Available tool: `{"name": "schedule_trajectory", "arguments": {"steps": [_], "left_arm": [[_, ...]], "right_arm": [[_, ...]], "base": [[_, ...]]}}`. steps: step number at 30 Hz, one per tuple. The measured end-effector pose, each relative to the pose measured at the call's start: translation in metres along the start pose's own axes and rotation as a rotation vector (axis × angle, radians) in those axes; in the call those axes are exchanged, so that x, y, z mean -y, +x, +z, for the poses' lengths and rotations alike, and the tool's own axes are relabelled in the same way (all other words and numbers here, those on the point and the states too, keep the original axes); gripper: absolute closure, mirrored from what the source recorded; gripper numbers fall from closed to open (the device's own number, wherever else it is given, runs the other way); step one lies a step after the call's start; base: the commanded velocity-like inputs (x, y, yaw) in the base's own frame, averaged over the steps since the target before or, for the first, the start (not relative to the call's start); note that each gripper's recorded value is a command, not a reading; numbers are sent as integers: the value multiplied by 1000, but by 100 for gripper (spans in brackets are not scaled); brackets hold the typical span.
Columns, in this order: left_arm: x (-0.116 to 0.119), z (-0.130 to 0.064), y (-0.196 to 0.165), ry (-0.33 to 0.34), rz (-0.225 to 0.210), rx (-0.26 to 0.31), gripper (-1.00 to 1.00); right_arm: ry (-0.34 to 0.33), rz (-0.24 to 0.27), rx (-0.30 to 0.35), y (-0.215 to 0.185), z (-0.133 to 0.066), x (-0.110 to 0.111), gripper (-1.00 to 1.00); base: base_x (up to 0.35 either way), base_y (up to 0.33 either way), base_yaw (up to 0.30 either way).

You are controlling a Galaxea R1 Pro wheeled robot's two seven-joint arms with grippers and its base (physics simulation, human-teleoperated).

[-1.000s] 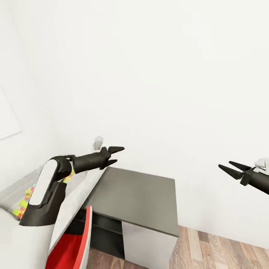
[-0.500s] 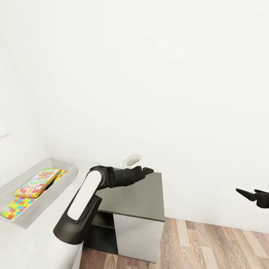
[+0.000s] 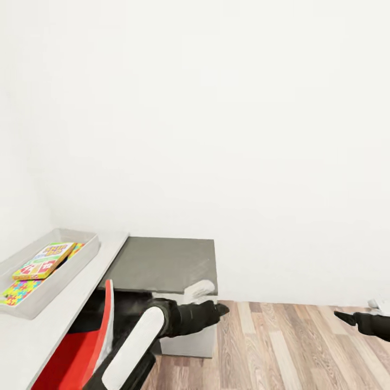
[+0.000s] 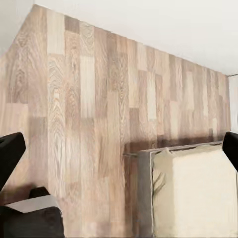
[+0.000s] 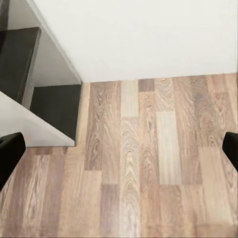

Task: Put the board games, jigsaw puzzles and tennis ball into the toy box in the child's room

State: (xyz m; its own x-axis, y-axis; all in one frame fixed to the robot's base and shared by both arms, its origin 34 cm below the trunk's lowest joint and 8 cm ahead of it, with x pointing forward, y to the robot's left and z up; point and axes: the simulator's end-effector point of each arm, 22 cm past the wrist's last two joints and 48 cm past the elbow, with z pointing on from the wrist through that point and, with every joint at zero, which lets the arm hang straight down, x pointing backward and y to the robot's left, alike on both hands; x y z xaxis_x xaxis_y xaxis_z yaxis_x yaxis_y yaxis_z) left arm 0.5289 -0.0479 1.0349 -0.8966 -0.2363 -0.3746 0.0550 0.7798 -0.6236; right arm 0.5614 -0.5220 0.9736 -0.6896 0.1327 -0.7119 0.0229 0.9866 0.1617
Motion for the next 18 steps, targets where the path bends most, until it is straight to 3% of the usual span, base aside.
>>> {"name": "schedule_trajectory", "arguments": {"steps": [1, 2, 3, 4, 6, 12, 18], "left_arm": [[-22, 5, 25, -52, -10, -19, -100], [-78, 12, 58, -223, -3, 18, -100], [-110, 18, 126, -284, -62, -83, -100], [-131, 23, 126, -339, -66, -73, -100], [-177, 33, 150, -421, -106, -91, -100], [-200, 46, 173, -419, -127, -122, -100], [-209, 47, 171, -438, -91, -107, -100]], "right_arm": [[-10, 0, -27, 16, 11, -4, -100], [-25, -173, -93, 65, 44, -19, -100], [-82, -131, -219, 138, 66, -35, -100], [-56, -165, -234, 153, 70, -31, -100], [2, -166, -287, 188, 77, -22, -100], [18, -150, -327, 216, 79, -24, -100], [21, -151, -330, 223, 80, -25, -100]], "base": [[-57, 0, -213], [-36, 0, -213], [-19, 0, -213], [-10, 0, -213], [-4, 0, -213], [-1, 0, -213], [-14, 0, -172]]}}
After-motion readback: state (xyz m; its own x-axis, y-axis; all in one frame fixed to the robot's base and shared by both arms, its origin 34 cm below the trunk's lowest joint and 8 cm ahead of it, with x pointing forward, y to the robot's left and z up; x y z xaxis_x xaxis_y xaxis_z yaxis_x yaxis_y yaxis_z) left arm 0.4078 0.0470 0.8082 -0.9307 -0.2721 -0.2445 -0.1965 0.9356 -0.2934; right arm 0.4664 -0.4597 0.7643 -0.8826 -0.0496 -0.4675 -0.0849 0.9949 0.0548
